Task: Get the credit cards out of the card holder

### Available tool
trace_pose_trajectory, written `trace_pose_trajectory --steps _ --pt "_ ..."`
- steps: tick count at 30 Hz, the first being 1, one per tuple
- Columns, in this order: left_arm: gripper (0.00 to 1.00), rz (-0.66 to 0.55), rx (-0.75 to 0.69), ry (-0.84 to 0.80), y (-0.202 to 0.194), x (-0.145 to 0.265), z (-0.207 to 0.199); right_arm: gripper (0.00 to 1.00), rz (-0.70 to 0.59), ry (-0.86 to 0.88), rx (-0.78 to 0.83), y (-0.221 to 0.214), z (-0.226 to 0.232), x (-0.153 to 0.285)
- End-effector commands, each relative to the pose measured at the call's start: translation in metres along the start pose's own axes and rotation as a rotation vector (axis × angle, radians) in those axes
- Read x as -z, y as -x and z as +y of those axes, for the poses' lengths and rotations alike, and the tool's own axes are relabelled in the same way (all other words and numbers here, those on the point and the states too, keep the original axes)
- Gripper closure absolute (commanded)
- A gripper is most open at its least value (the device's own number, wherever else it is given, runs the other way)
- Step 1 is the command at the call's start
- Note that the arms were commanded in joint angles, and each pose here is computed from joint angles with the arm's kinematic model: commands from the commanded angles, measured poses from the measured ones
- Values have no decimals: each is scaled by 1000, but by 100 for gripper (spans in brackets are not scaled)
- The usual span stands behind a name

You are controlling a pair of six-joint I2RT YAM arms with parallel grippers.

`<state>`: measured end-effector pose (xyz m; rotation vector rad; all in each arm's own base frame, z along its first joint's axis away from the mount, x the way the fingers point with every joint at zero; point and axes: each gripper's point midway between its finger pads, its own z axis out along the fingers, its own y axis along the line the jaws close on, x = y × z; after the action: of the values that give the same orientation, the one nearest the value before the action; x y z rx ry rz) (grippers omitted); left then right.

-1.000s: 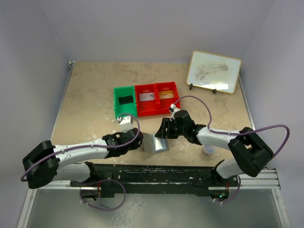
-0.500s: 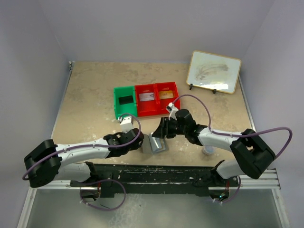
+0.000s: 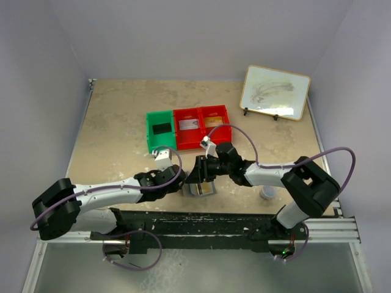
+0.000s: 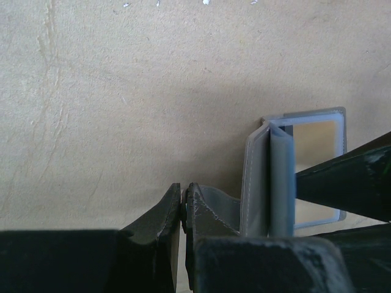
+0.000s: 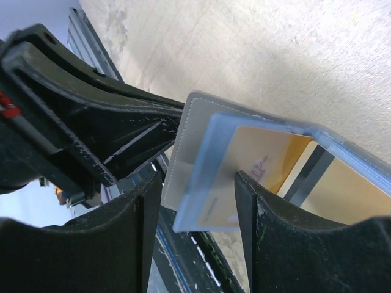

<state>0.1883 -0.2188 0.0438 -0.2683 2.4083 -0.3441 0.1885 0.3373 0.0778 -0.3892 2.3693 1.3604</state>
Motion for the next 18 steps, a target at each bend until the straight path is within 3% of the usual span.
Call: trace_pose_trajectory --steps 1,9,13,18 --pt "100 -39 37 -9 8 0 -4 46 -1 70 42 8 23 -11" --pt "100 -46 66 25 4 1 12 45 3 31 39 9 18 -18" --pt "88 -54 86 25 6 7 16 43 -6 -69 7 7 -2 -19" --pt "64 -90 146 -27 17 18 13 47 25 -89 -4 -1 -14 -27"
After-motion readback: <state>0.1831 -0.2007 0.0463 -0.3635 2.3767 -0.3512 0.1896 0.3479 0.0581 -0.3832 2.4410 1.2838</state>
